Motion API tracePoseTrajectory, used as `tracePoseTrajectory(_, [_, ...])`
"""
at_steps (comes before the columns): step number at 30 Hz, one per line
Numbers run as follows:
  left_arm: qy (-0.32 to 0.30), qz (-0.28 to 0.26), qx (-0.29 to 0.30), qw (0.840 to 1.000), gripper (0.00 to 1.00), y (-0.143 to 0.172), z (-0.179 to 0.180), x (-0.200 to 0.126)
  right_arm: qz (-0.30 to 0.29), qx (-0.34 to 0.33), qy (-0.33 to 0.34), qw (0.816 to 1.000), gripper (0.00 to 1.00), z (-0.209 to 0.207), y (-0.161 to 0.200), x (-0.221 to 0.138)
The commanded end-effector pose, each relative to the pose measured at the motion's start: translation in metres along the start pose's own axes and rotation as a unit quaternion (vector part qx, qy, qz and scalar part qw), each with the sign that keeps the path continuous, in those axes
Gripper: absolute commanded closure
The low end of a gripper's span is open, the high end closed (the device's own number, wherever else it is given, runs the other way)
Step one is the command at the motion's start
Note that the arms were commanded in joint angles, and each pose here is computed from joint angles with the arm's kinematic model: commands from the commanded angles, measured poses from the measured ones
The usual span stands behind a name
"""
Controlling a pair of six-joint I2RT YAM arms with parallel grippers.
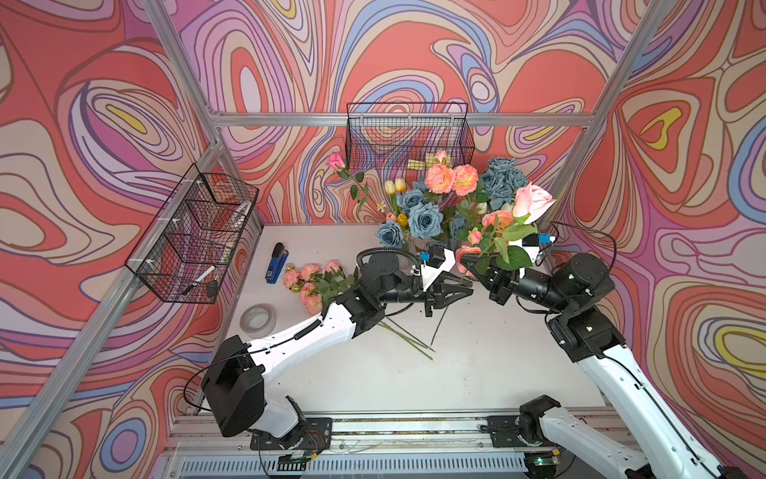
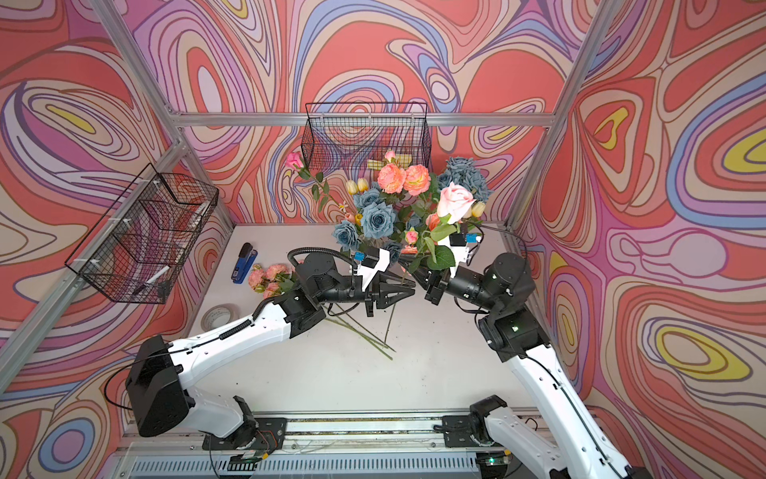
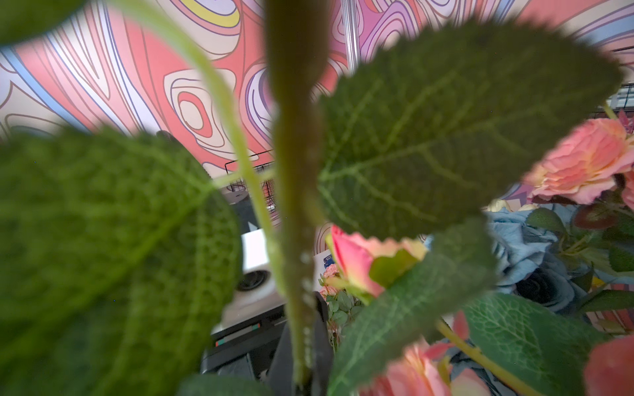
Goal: Pick out pink flowers from the vase
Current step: Place the flower at the center of the board.
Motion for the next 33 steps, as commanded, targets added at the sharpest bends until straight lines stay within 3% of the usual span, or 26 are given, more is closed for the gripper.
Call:
tracePoseTrajectory(1, [0.02,-0.024,0.03,0.999,0.82,-0.016,-0.009,-0.004,0.011,-0.011,0.015,1.0,1.0,-0.001,0.0,0.004])
tracePoseTrajectory(6, [0.024,-0.028,0.031,0.999,0.89,-0.02,-0.01,-0.005,0.017,-0.014,0.016,1.0,1.0,0.0,0.002,0.006])
tracePoseTrajectory(9, [0.029,-0.028,0.029,0.999,1.0,-0.02,-0.01,-0.004,0.022,-0.016,0.018,0.999,1.0,0.001,0.003,0.007])
tracePoseTrajectory(16, [0.034,-0.03,0.029,0.999,1.0,-0.022,-0.011,-0.004,0.034,-0.021,0.028,0.999,1.0,0.0,0.003,0.006])
tracePoseTrajectory(23, [0.023,-0.04,0.044,0.998,1.0,-0.028,-0.013,-0.008,0.045,-0.033,0.054,0.997,0.71,0.002,0.0,0.0])
tracePoseTrajectory(33, [-0.012,-0.071,0.072,0.995,1.0,-0.038,-0.018,-0.023,0.043,-0.036,0.057,0.997,0.4,0.002,-0.003,-0.001])
Point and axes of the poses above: each gripper's point midway between its finger pads, its own x axis out along the fingers, its own z axis along the line the jaws close on, y = z × x, the point moved 8 cm from there along -x, back along the fingers, and after that the axes turned 3 degrees about -x, right-handed, at the moved point
